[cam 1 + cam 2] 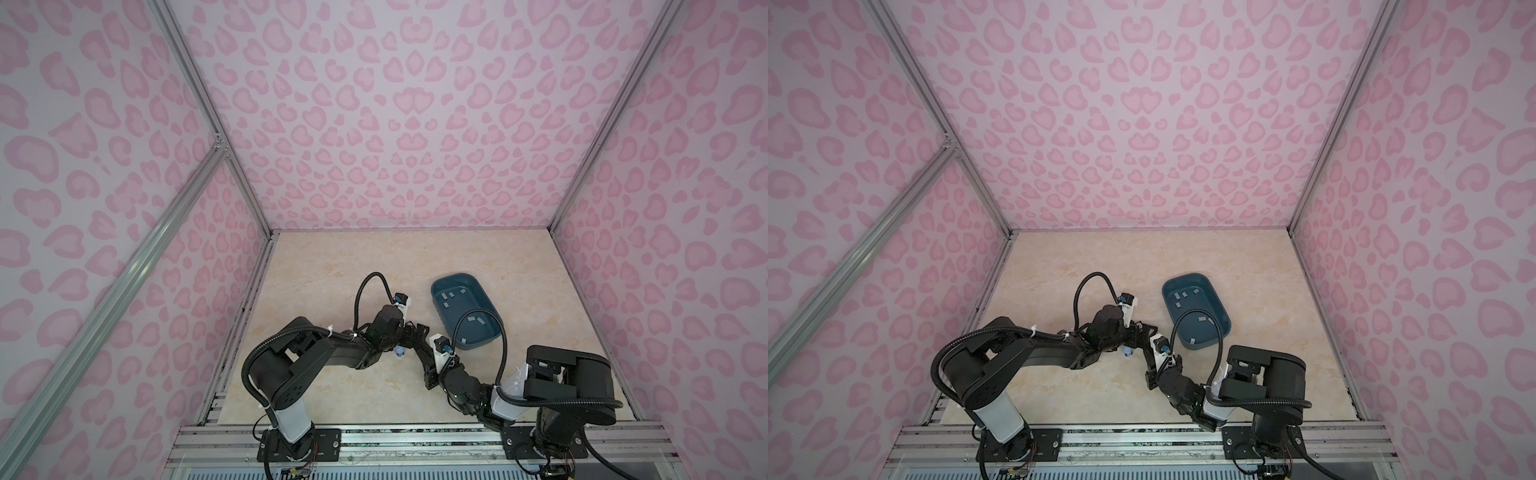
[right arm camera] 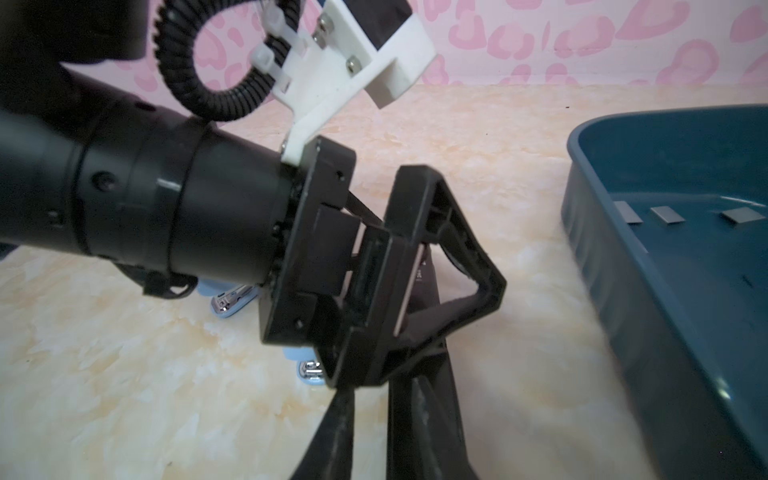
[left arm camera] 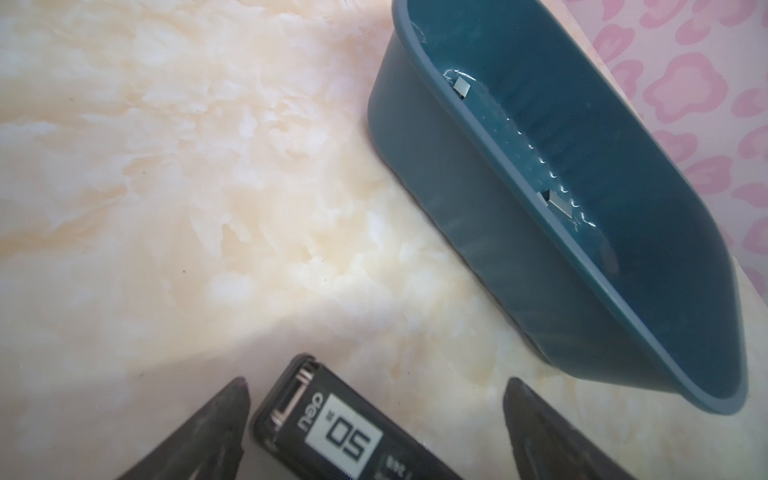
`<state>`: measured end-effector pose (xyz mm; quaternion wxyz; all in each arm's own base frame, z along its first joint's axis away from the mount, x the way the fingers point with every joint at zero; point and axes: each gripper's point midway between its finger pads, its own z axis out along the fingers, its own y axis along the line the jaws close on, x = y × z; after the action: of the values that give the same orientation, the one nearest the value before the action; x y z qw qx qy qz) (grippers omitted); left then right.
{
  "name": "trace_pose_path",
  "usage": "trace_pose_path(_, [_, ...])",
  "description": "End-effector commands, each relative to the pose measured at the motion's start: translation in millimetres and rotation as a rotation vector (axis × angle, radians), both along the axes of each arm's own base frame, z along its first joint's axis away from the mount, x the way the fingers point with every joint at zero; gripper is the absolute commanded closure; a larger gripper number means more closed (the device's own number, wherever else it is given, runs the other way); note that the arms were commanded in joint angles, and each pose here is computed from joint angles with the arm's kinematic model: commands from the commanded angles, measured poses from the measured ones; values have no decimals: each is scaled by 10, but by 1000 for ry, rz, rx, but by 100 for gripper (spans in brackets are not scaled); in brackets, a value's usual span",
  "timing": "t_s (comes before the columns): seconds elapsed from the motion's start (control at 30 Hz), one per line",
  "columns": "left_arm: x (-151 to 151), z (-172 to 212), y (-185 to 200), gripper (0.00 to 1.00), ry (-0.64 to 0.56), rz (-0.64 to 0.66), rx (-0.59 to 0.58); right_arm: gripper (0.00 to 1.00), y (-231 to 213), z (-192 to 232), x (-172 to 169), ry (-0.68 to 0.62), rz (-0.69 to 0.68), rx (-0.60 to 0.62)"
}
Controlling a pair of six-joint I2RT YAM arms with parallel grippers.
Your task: Load the staples into the stapler
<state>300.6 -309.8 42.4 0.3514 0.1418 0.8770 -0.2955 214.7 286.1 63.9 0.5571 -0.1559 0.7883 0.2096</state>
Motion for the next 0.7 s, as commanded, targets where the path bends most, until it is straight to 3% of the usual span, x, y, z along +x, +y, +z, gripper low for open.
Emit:
trace_pose_path(0.0, [90,248,-58,4,-60,4,-32,70,-31,-96,4,49,-4,-100])
trace_pose_path(0.13, [197,571,23,4,-116,48,-26,58,-48,272,137,34,-63,-120])
trace_pose_path(0.27, [306,1068,243,4,-187,132,-36,40,-401,708,401,46,-248,-128])
trace_pose_path(0.3, [319,1228,339,4,-217,161,-44,13,-569,802,476,64,-311,-124])
trace_pose_path(0.33, [336,1386,454,4,-253,201,-46,1,-729,942,567,80,-374,-100])
trace_pose_path(0.43, [389,1812,899,4,-336,363,-62,0,-1280,1337,870,123,-562,14])
trace_pose_path(0.53, [485,2054,1400,4,-405,554,-32,0,-1912,1624,1073,101,-765,42])
trace_pose_path(0.63, [512,2082,1775,4,-543,652,131,0,-2341,1665,1243,9,-793,-63])
trace_pose_path(0.67, [521,2046,1931,4,-554,696,211,0,-2579,1618,1251,-15,-873,-113])
